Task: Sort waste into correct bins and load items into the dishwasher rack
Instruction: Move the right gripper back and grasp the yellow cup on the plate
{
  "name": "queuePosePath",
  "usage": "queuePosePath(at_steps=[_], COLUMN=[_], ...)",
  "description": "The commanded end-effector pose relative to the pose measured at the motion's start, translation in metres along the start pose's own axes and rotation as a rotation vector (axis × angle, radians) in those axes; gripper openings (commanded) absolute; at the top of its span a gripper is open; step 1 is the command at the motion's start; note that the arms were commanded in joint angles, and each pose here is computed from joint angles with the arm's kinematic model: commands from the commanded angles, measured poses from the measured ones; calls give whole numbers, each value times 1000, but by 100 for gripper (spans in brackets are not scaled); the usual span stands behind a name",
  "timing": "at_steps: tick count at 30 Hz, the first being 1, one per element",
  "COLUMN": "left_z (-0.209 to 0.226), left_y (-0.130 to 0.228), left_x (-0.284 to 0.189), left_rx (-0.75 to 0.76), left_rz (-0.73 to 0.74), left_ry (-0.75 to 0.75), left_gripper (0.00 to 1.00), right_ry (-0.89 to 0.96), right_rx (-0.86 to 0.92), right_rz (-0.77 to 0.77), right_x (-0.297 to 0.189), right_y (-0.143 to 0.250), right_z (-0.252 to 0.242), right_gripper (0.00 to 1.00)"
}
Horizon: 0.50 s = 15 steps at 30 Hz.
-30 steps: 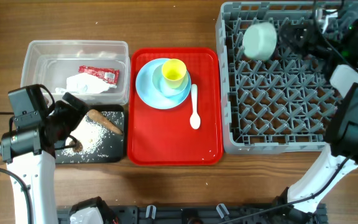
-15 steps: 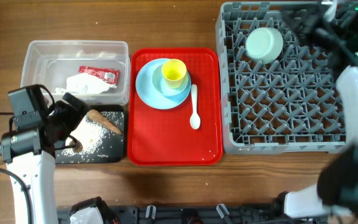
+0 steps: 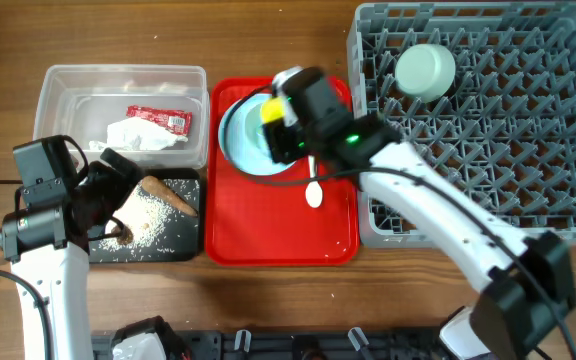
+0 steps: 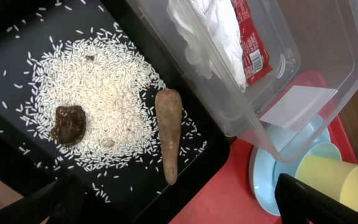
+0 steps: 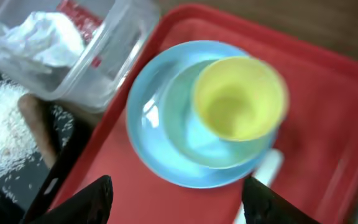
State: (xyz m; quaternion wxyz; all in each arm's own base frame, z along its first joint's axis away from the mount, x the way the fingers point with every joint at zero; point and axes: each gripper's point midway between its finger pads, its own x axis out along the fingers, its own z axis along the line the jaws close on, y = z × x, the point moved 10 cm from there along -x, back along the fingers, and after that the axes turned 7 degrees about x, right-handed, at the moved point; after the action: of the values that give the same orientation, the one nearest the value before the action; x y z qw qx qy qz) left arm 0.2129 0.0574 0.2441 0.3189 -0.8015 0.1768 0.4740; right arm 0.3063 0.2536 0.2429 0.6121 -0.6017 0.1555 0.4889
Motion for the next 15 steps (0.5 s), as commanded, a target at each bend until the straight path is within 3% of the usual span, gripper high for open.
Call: queuePosePath(at_steps=[1, 6, 10, 15], left_z=[0, 0, 0, 0], left_y=[0, 0, 0, 0], left_x=[-1, -1, -1, -1], left_rx=[-3, -3, -3, -3], left_rz=[-3, -3, -3, -3], left_ry=[5, 5, 5, 5], left_gripper=[100, 100, 100, 100], right_ry=[21, 82, 184, 300], right_rx=[-25, -51, -255, -425], right_rz=[3, -3, -89, -186], right_x=[18, 55, 86, 84], right_y=[13, 26, 20, 4], right_z=[24, 38, 33, 27], right_gripper=[68, 68, 68, 63])
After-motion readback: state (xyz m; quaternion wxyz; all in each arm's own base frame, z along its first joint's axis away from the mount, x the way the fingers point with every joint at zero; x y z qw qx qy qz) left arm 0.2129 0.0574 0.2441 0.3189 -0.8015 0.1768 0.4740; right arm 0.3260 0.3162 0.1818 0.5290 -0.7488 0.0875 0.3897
